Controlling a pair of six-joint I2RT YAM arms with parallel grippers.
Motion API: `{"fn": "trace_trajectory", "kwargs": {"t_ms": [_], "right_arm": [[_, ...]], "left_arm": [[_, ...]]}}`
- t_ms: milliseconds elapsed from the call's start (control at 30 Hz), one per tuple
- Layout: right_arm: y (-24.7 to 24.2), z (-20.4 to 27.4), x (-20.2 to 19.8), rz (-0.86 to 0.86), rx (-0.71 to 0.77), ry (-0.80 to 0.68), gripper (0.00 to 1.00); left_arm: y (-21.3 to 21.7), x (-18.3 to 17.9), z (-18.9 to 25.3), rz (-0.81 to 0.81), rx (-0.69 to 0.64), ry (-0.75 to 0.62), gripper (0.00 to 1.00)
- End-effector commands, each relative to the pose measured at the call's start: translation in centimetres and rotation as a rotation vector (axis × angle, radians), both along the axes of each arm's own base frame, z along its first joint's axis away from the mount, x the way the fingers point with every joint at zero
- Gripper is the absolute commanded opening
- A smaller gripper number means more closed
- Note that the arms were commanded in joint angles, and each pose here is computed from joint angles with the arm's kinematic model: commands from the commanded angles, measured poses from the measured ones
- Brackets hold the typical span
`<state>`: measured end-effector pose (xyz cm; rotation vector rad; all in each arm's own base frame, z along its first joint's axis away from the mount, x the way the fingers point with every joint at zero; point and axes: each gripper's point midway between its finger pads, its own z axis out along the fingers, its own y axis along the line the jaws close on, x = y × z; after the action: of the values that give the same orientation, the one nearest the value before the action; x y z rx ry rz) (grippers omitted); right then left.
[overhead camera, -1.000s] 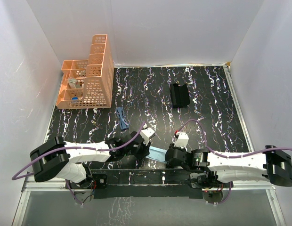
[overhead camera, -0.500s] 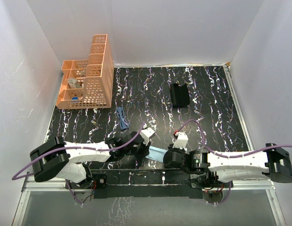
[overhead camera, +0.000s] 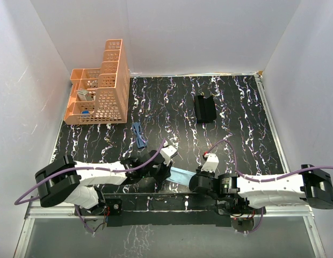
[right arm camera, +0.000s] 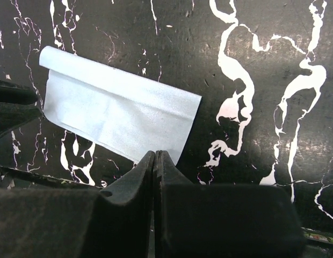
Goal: Organize the sunglasses
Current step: Fold the glasses cleaning cloth at the center of the board.
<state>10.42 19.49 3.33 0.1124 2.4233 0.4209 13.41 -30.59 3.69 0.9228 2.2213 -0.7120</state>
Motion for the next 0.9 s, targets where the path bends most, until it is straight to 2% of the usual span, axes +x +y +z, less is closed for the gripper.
{"fn": "trace_trajectory", "kwargs": {"t_ms": [0, 400, 867], "right_arm": [[1.0, 0.9, 1.0, -0.036, 0.056, -0.050, 0.00], [1.3, 1.1, 1.5, -0.051, 0.075, -0.079, 0.00], [2.1, -0.1, 2.3, -0.044, -0.001, -0.081, 0.00]], "left_arm": [[-1.6, 0.1, 1.4, -0.017, -0.048, -0.001, 0.16], [-3.5, 0.8, 0.9, -0.015, -0.059, -0.010, 0.16], [-3.5, 0.9, 0.5, -0.008, -0.055, -0.010, 0.16]]}}
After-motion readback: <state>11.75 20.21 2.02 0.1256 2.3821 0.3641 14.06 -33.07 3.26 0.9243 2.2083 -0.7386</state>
